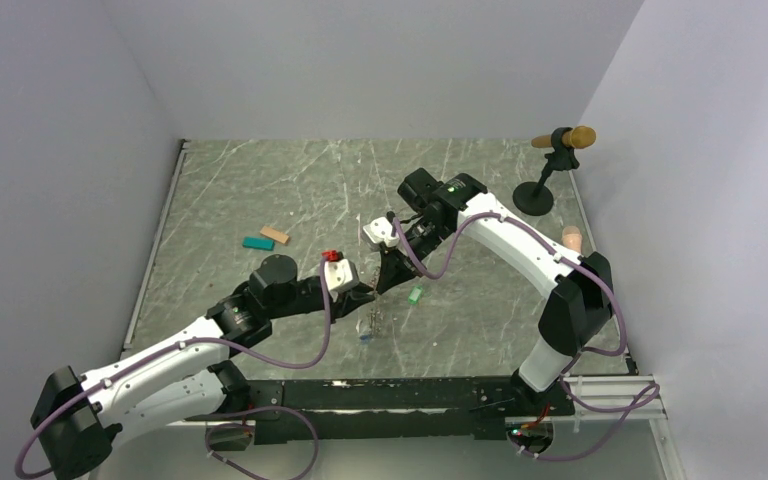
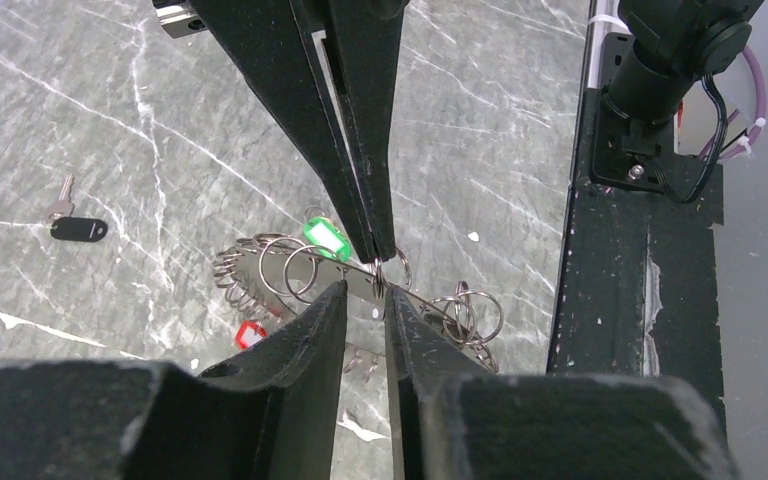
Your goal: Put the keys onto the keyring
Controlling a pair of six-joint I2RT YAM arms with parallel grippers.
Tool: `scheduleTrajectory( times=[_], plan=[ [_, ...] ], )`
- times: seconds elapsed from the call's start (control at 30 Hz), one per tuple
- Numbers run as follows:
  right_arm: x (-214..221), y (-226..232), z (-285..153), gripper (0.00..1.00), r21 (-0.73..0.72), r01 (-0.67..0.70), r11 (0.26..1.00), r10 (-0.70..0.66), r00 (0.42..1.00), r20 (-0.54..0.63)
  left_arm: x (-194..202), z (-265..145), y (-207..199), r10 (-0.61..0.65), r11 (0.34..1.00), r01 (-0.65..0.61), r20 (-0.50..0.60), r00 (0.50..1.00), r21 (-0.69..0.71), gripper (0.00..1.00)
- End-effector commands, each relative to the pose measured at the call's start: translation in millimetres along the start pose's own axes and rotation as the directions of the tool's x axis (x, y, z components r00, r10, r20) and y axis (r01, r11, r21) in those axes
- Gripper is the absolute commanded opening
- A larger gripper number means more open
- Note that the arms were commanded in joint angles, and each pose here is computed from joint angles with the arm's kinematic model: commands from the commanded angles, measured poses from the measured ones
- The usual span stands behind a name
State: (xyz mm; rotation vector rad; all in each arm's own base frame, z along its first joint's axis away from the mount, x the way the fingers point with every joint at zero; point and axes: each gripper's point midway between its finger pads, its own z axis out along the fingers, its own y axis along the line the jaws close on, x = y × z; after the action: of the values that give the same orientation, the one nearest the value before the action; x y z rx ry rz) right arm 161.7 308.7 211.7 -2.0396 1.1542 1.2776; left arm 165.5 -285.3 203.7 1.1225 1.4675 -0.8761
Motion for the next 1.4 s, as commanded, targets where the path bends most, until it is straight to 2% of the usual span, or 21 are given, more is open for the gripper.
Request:
scheduleTrajectory(
  times=[0.0, 0.23, 0.33, 0.4, 0.47, 0.67, 0.8, 1.07, 1.27, 1.37],
  plan=[
    [-19.6, 2.4, -0.9, 0.00, 0.002, 0.041, 0.999, -0.041, 0.996, 0.076, -37.3, 2.7, 3.5, 0.023, 1.000, -0.021, 0.092, 0.995, -0.016, 0.27],
    [-20.0, 1.7, -0.2, 0.00, 0.002, 0.029, 1.000, -0.029, 0.996, 0.083, -35.5, 7.2, 3.7, 0.017, 1.000, -0.015, 0.075, 0.997, -0.025, 0.26],
    [-18.8, 0.8, 0.1, 0.00, 0.003, 0.020, 1.000, -0.020, 0.996, 0.083, -33.8, 9.6, 5.3, 0.014, 0.999, -0.012, 0.059, 0.998, -0.038, 0.23],
    [-18.9, 0.4, 0.3, 0.00, 0.005, 0.015, 1.000, -0.016, 0.996, 0.083, -30.8, 10.5, 7.9, 0.016, 0.998, -0.015, 0.034, 0.999, -0.054, 0.16],
    [-18.9, 0.1, 0.7, 0.00, 0.005, 0.011, 1.000, -0.011, 0.996, 0.084, -28.2, 10.6, 10.5, 0.016, 0.997, -0.016, 0.008, 1.000, -0.069, 0.00],
    [-17.4, -2.3, 0.0, 0.00, 0.016, -0.005, 1.000, 0.003, 0.997, 0.079, -20.2, 2.6, 22.1, 0.013, 0.989, -0.020, -0.050, 0.999, -0.143, 0.00],
    [-15.9, -5.3, -0.5, 0.00, 0.026, -0.022, 0.999, 0.020, 0.997, 0.081, -27.1, -6.2, 25.3, 0.022, 0.983, -0.024, -0.012, 1.000, -0.182, 0.00],
    [-16.3, -8.2, -3.8, 0.31, 0.041, -0.055, 0.998, 0.051, 0.994, 0.100, -34.8, -17.2, 23.0, 0.018, 0.980, -0.007, 0.053, 0.998, -0.199, 0.00],
    [-17.0, -14.1, -17.1, 0.44, 0.090, -0.083, 0.992, 0.071, 0.989, 0.132, -32.5, -18.4, 19.9, 0.013, 0.982, -0.001, 0.059, 0.998, -0.189, 0.00],
    [-17.1, -16.2, -19.8, 0.46, 0.105, -0.103, 0.989, 0.087, 0.985, 0.148, -33.1, -18.6, 19.7, 0.007, 0.982, 0.006, 0.067, 0.998, -0.191, 0.00]
  ],
)
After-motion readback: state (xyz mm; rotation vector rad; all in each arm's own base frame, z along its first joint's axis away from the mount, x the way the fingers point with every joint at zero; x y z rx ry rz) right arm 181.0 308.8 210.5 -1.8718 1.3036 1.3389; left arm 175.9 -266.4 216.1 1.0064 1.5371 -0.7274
